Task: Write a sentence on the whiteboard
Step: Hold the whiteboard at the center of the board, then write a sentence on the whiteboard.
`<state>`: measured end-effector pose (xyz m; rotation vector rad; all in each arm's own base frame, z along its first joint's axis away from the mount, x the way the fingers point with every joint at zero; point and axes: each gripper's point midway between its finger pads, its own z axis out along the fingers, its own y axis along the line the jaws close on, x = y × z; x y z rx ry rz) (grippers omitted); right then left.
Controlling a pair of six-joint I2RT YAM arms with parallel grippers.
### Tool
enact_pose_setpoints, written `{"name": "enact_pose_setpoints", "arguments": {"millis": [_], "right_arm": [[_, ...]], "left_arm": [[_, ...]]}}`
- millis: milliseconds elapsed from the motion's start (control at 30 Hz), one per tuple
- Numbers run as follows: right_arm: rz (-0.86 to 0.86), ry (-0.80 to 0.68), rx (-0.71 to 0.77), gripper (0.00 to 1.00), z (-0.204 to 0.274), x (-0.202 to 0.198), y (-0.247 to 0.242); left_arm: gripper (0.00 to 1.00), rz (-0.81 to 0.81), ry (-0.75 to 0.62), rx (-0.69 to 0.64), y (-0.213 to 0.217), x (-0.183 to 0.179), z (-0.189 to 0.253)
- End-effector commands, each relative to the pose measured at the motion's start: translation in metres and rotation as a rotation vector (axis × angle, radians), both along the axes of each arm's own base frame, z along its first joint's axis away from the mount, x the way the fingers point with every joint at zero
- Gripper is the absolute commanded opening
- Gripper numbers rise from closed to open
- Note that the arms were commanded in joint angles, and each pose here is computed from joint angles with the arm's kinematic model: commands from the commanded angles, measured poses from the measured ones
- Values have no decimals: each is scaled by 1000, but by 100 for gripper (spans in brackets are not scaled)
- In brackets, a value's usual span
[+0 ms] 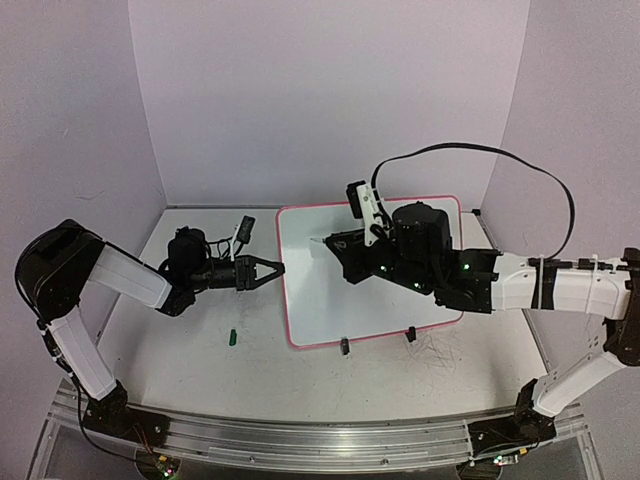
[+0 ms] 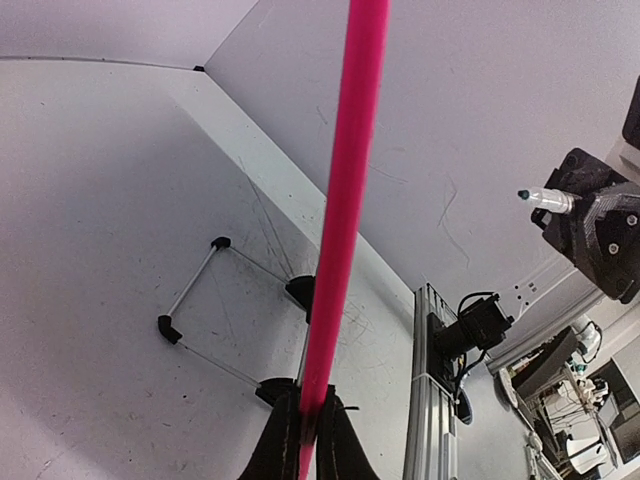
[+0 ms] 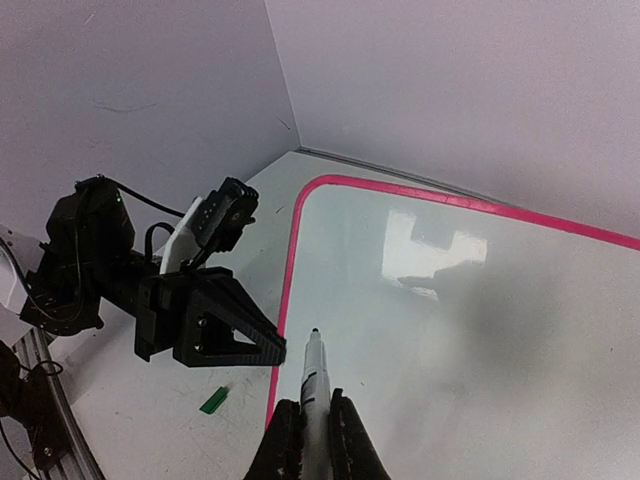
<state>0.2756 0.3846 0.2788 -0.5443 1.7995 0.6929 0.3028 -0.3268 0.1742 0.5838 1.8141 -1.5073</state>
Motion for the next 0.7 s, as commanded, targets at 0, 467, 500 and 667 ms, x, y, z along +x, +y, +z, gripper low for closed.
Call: {"name": "enact_pose_setpoints", "arguments": {"millis": [0, 467, 500, 667], "right_arm": [[22, -41, 5, 0, 13, -5, 9], [-59, -67, -39, 0, 7, 13, 11], [-55, -74, -43, 0, 8, 14, 13], [-42, -104, -48, 0, 9, 17, 20]], "left_arm": [[10, 23, -45, -85, 3, -1, 32], [27, 34, -55, -118, -3, 23, 49], [24, 32, -55, -117, -4, 24, 48], [16, 25, -58, -109, -4, 23, 44]]}}
